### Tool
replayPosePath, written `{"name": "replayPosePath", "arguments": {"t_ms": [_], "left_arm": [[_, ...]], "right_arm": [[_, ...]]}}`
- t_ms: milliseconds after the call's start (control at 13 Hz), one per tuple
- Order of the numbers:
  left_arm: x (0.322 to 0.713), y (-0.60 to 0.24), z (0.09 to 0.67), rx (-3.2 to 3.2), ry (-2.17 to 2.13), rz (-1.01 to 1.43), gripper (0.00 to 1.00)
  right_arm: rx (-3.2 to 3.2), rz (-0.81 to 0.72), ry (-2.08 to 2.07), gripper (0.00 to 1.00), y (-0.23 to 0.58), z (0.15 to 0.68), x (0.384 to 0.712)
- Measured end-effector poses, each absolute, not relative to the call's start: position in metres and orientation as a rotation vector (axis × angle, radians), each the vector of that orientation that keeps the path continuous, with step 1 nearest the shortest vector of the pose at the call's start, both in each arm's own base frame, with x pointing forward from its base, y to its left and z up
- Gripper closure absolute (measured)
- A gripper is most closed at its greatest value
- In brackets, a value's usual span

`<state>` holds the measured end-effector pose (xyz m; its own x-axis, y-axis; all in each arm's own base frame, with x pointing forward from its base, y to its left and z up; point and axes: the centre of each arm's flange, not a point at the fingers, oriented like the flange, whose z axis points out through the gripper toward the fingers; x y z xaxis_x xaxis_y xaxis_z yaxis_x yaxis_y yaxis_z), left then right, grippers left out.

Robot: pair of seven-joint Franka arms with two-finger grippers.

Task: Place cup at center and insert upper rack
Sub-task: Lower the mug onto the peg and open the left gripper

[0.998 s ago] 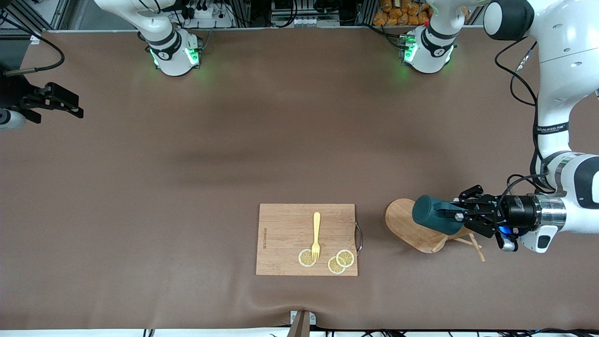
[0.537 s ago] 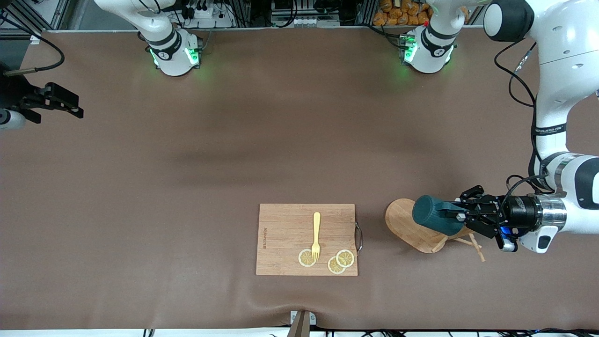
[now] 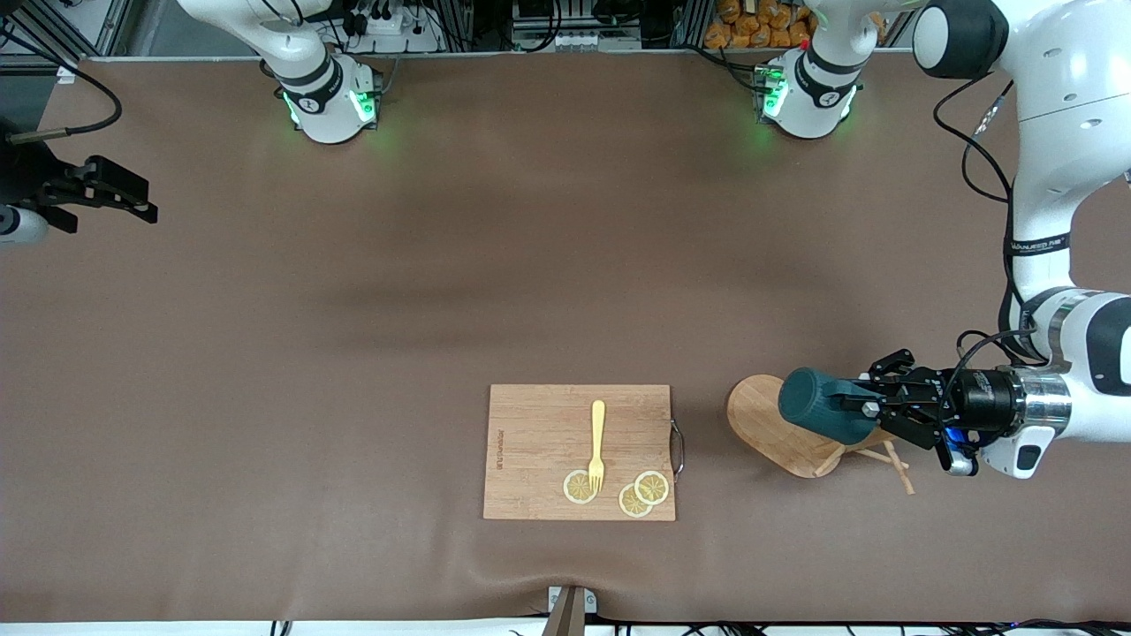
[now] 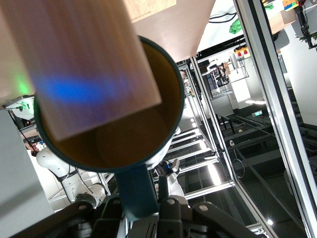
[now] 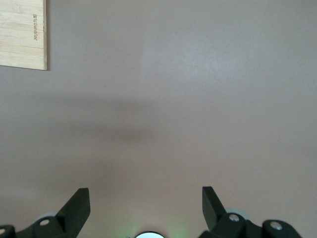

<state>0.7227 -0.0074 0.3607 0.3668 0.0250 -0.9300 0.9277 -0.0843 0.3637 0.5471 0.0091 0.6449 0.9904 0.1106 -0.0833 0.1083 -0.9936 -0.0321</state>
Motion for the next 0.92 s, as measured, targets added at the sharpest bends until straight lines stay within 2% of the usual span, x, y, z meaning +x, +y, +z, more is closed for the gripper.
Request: {"name": "replayPosePath", "arguments": {"t_ms": [921], "left_arm": [[0.724,-0.0059,0.3646,1.455,0.907,-0.948,0.79]], "right_arm": [[-3.107,0.131,-0.171,0.0,0.0091,0.645,0.5472]]}}
